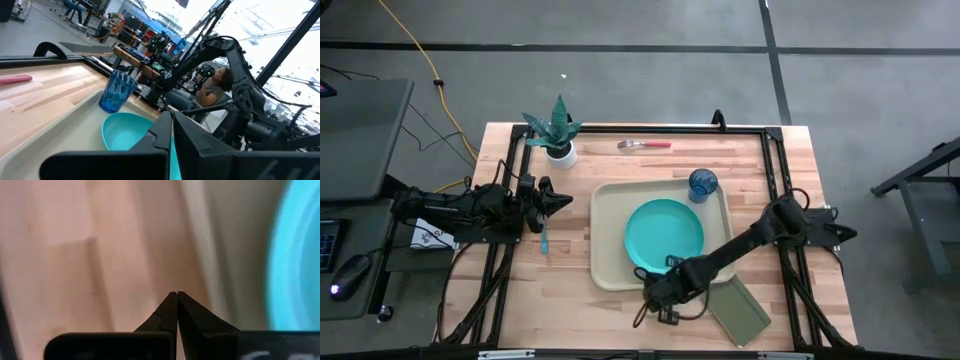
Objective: Pick and place plate/cup/fork/spoon on tray
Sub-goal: Adjust the gray tray to the center of the table
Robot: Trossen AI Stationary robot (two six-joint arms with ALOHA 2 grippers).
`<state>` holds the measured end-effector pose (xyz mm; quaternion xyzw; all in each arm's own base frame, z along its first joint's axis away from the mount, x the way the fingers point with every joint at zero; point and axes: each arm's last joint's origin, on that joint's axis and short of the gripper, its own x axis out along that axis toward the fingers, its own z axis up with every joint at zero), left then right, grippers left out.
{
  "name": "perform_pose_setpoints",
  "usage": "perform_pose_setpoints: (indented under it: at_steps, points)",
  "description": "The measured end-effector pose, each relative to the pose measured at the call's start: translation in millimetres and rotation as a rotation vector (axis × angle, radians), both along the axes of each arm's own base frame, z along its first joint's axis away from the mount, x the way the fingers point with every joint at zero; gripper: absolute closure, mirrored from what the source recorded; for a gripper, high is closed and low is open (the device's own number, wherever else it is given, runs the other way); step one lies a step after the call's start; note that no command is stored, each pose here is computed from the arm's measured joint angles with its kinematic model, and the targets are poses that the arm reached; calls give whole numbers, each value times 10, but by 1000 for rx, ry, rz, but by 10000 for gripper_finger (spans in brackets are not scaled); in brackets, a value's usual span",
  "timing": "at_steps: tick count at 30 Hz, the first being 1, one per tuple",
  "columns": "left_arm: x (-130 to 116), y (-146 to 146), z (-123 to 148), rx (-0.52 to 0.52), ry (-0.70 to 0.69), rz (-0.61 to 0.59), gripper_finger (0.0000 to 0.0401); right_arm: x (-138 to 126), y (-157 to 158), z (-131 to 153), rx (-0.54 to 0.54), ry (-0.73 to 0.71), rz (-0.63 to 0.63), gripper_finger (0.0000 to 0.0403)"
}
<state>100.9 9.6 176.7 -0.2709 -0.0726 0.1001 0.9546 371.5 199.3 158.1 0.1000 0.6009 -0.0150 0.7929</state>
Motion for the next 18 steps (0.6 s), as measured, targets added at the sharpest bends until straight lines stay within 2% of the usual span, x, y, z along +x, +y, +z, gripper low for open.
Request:
perform_pose_setpoints:
  at_steps: [4,10,18]
  points:
    - [0,0,-1,0,0,0,400,100,-50,45,-48,-61,-32,403]
    - [0,0,0,0,0,0,400,184,-206,49,-64,-77,-79,403]
    - [0,0,-1,0,0,0,400,259,-384,49,-122,-94,-76,403]
